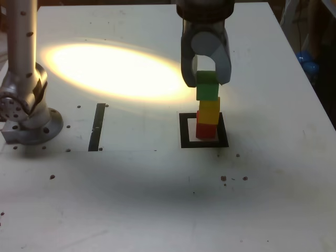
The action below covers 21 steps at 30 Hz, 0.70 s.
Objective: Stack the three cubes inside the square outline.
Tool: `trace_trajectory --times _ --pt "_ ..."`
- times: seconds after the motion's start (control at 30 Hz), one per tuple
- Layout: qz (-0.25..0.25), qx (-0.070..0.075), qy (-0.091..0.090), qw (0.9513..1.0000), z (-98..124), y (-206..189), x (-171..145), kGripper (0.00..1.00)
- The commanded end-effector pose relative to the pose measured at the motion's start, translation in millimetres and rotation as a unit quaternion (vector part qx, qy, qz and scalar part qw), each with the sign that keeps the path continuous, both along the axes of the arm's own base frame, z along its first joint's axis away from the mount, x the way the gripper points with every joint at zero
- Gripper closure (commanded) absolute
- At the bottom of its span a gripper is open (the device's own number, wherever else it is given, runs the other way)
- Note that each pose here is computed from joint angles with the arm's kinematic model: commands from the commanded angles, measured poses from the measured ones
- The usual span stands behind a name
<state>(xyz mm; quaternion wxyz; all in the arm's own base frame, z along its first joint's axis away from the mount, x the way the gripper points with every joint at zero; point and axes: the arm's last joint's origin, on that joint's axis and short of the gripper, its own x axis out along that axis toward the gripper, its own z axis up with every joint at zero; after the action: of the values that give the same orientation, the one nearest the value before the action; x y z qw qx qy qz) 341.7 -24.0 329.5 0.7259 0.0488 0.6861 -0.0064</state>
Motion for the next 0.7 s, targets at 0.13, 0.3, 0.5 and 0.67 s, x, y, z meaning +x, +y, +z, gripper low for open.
trace_trajectory --times 0.13,0.3,0.5,0.67 --pt "-0.002 0.0 0.003 1.0 -7.6 -3.4 6.8 0.67" --pt "-0.002 0.001 0.004 1.0 -10.9 -3.6 10.3 0.67" --pt "-0.001 0.002 0.008 1.0 -13.0 -2.6 12.3 0.61" --pt "-0.001 0.006 0.014 0.9999 -15.6 -1.8 11.6 0.15"
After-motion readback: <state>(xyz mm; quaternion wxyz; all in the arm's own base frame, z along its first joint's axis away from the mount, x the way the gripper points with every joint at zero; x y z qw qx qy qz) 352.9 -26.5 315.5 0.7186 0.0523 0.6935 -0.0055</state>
